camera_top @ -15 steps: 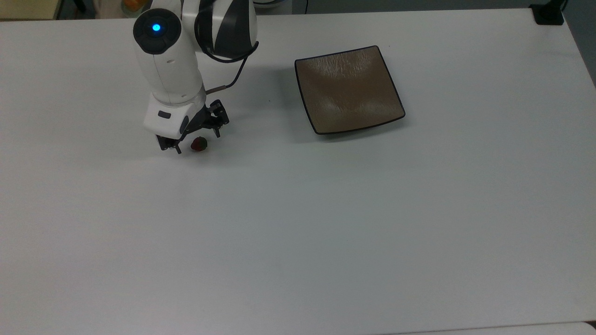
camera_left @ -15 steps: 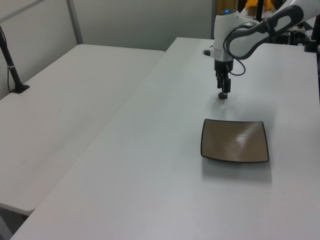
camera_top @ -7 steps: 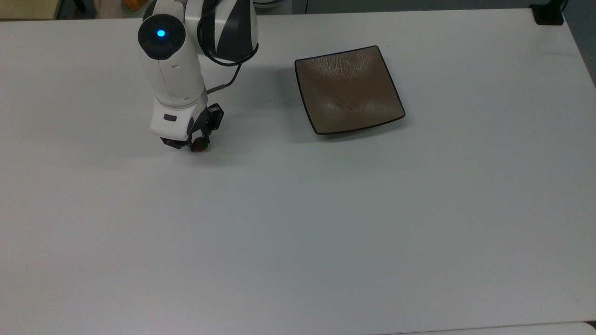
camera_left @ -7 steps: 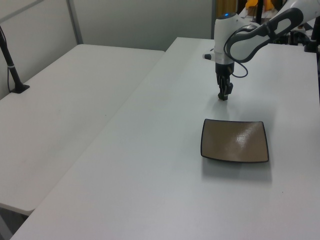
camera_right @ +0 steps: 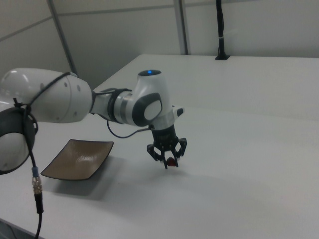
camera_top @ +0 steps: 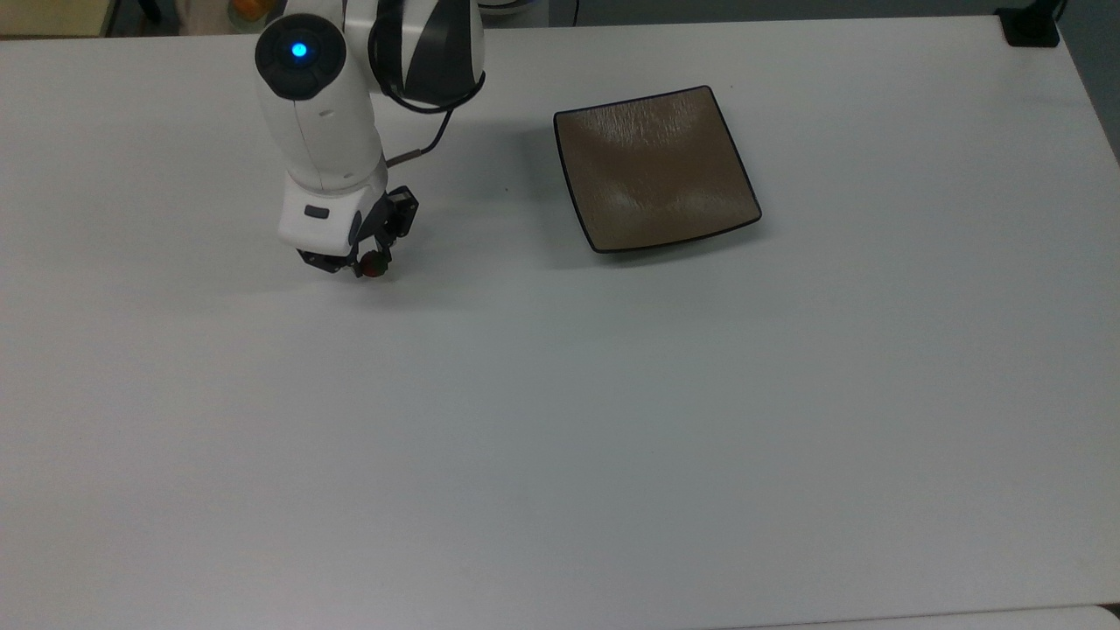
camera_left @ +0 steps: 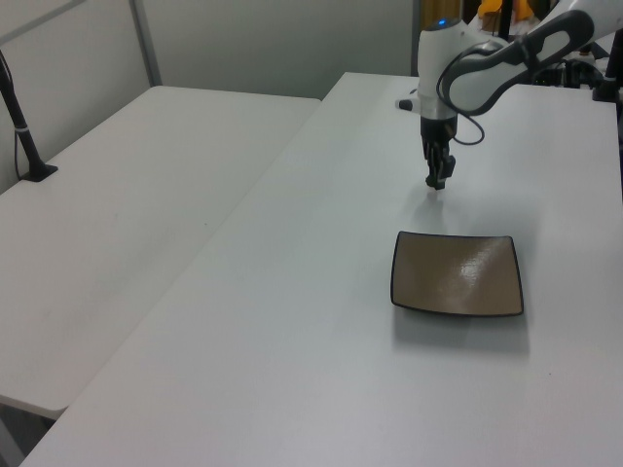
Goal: Strawberries on a ceramic plate
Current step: 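Lift the held strawberry up off the table, then carry the strawberry over the brown plate and lower it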
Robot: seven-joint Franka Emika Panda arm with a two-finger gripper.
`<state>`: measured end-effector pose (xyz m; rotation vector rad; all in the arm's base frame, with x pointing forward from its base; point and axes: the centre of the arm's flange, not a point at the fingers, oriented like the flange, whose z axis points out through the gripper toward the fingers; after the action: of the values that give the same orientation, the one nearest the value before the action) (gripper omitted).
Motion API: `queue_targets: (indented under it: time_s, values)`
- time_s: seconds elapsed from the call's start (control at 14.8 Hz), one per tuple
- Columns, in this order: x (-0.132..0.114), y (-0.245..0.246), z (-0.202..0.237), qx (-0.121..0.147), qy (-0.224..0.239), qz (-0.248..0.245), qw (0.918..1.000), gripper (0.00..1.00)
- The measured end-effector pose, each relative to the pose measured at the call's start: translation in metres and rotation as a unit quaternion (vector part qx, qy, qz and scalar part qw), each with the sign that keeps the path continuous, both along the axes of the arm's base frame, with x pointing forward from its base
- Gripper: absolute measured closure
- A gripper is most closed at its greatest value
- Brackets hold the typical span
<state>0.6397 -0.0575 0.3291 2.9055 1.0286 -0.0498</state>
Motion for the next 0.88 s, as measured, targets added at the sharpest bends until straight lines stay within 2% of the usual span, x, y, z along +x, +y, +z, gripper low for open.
queue_targets:
  time_s: [0.27,0.47,0.61,0.88]
  values:
    - [-0.014,0.012,0.076,-0.012,-0.002,0.004,0.9999,0.64]
    - [-0.039,0.033,0.151,-0.02,0.001,0.011,0.9997,0.64]
    - [-0.06,0.054,0.194,-0.006,0.003,0.014,0.9999,0.64]
    - [-0.101,0.099,0.241,0.008,0.027,0.038,0.9989,0.64]
